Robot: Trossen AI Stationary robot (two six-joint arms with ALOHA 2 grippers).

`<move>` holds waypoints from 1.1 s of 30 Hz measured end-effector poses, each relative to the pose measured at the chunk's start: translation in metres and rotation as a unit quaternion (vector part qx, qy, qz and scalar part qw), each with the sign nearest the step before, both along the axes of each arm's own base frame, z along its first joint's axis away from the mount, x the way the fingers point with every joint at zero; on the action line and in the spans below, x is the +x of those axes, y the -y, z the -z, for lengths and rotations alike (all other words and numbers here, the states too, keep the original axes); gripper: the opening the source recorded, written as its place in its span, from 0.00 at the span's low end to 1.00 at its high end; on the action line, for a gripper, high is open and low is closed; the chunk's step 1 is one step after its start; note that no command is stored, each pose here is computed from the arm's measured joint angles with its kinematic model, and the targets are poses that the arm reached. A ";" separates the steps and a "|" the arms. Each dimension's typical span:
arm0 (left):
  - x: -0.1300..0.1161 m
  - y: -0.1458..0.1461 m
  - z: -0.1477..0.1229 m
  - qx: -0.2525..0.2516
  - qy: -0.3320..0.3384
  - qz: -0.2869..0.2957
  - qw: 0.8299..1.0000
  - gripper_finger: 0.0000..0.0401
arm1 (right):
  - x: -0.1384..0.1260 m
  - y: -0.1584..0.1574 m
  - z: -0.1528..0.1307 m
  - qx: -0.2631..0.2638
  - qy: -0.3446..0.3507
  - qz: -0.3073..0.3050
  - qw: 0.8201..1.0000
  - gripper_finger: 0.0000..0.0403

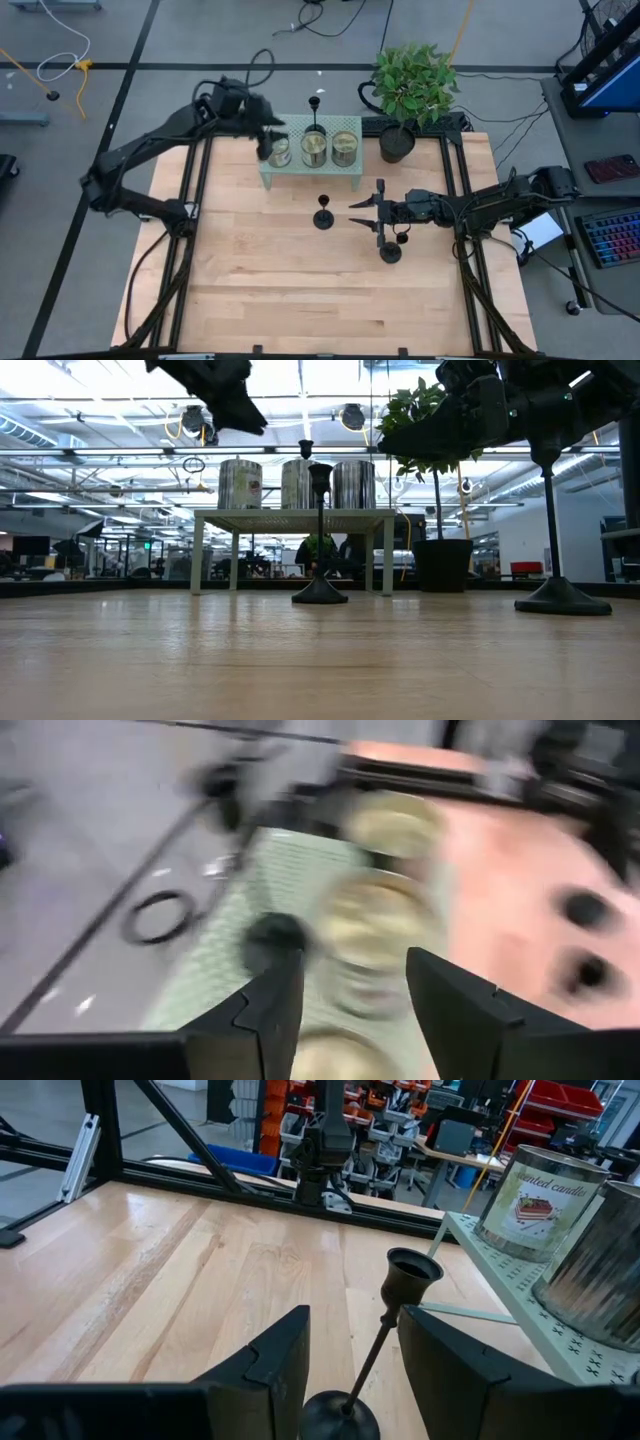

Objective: Pick & Place candle stick holders
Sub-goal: Put the left black candle holder on the shelf

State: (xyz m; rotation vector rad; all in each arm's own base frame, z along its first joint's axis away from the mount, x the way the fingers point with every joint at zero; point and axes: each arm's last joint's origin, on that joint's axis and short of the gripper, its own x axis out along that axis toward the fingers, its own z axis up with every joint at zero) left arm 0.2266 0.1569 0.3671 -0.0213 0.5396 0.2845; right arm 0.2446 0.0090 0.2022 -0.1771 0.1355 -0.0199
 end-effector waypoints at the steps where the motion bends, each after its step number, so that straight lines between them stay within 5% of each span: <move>1: -0.001 0.006 0.000 -0.005 -0.006 0.030 1.000 0.45 | 0.000 0.000 0.000 0.000 0.000 0.000 1.000 0.36; 7: 0.002 0.039 0.010 -0.095 -0.035 0.176 0.979 0.40 | 0.000 0.000 0.000 0.000 0.000 0.000 1.000 0.36; 15: 0.032 0.086 0.053 -0.077 -0.046 0.290 0.953 0.36 | 0.000 0.000 0.000 0.000 0.000 0.000 1.000 0.36; 22: 0.047 0.115 0.101 -0.036 -0.035 0.272 0.961 0.36 | 0.000 0.000 0.000 0.000 0.000 0.000 1.000 0.36; 27: 0.050 0.127 0.138 -0.025 0.011 0.197 0.980 0.36 | 0.000 0.000 0.000 0.000 0.000 0.000 1.000 0.36; 33: 0.050 0.140 0.181 -0.054 0.054 0.164 0.983 0.36 | 0.000 0.000 0.000 0.000 0.000 0.000 1.000 0.36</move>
